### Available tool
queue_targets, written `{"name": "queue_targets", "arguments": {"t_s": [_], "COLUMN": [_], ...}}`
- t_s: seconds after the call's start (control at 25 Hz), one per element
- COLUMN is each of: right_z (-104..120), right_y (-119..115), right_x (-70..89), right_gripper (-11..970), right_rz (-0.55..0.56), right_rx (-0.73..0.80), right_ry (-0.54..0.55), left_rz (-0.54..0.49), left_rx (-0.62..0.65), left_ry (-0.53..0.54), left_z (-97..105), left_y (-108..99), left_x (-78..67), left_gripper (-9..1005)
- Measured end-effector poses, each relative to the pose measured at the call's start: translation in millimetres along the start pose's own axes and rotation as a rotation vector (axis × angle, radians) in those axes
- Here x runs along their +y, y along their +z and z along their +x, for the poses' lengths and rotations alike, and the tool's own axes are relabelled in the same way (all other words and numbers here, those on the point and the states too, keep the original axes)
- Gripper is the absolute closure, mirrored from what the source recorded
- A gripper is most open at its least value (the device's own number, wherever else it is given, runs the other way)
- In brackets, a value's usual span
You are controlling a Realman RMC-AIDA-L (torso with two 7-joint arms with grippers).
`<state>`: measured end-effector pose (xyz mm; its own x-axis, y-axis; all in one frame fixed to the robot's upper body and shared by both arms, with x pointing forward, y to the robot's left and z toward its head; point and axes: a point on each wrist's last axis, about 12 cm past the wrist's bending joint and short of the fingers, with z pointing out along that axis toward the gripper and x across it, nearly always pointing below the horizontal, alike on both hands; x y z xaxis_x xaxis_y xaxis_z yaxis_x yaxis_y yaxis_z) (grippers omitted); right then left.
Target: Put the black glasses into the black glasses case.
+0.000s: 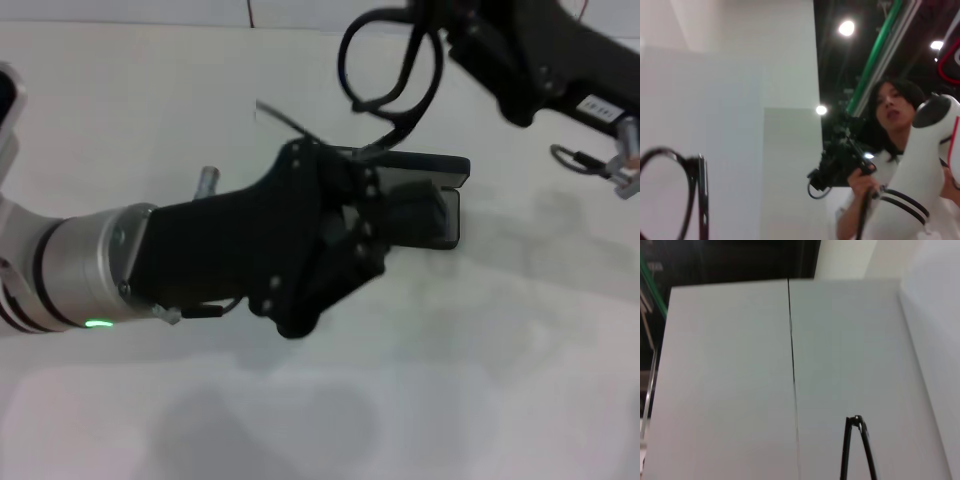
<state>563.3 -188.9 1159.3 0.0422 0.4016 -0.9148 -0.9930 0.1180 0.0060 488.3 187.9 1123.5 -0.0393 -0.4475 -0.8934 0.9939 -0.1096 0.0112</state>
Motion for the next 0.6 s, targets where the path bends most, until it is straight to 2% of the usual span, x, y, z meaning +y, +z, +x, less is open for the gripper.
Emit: {"name": "queue_targets", "arguments": {"t_s": [0.24,0.6], "right_z": [4.3,10.5], "right_y": [3.3,8.8], "right_x": [-0.5,0.7], "right_gripper": [891,891], "right_rz": [-0.005,-0.028], "right_rx": [0.035,0.083], "right_ry": [0.006,0.023], "left_rz": [-0.07,-0.132], "left_rx": [-0.041,-0.03], "left_ry": [0.0,-0.022], "left_z": [-0.4,3.0], "left_y": [-6.0,-7.5], "left_x": [-0.1,5.8], "left_gripper": [946,946]}}
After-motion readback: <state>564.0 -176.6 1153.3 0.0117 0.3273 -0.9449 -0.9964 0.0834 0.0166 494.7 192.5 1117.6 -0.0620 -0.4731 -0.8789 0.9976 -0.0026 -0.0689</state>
